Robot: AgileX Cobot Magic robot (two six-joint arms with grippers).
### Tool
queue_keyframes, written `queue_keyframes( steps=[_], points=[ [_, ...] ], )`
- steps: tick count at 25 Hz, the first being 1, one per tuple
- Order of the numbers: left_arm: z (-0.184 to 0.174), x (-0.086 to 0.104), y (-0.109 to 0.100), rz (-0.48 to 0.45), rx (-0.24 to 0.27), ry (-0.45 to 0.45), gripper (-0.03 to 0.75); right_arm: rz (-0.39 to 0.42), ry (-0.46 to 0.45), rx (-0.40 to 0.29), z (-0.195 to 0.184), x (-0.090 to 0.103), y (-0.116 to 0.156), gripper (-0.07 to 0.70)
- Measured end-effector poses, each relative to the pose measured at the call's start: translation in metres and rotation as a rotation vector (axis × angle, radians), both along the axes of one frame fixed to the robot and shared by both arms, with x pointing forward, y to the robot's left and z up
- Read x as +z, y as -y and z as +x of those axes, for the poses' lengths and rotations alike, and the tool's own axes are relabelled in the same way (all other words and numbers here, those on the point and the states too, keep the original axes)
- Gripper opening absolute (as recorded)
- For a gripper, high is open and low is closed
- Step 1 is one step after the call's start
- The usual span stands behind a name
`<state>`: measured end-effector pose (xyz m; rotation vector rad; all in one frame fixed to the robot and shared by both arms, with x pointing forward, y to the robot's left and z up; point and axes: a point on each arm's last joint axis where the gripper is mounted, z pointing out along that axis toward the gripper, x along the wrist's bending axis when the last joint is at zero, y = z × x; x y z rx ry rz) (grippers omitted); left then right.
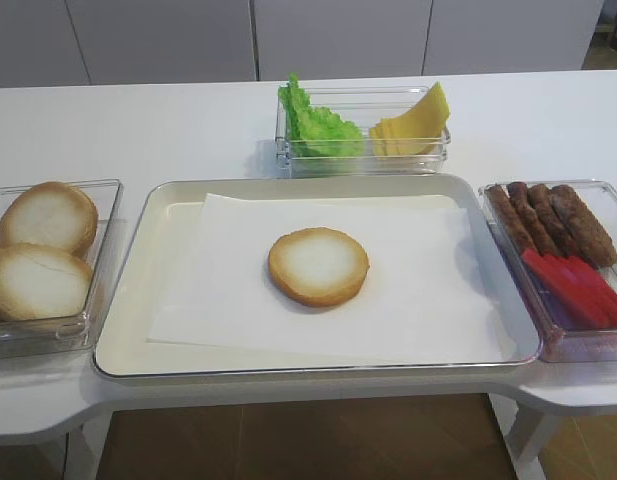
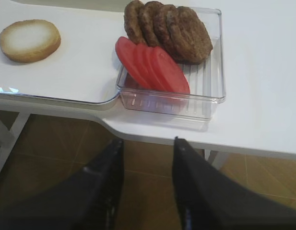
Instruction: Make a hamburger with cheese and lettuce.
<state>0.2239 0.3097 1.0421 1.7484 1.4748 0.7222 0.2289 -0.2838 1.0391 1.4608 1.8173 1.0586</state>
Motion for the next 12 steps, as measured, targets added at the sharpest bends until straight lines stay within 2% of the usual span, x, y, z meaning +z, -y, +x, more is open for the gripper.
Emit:
queue_keyframes(
  steps=[4,12],
  points=[
    [0.0018,-0.0025,0.0053,-0.005,-0.060,0.007,0.468,0.000,0.000,0.000,0.0000,0.0000,0.0000,0.281],
    [0.0034,-0.0031,0.0070,-0.013,-0.073,0.020,0.468,0.000,0.000,0.000,0.0000,0.0000,0.0000,0.281]
  ],
)
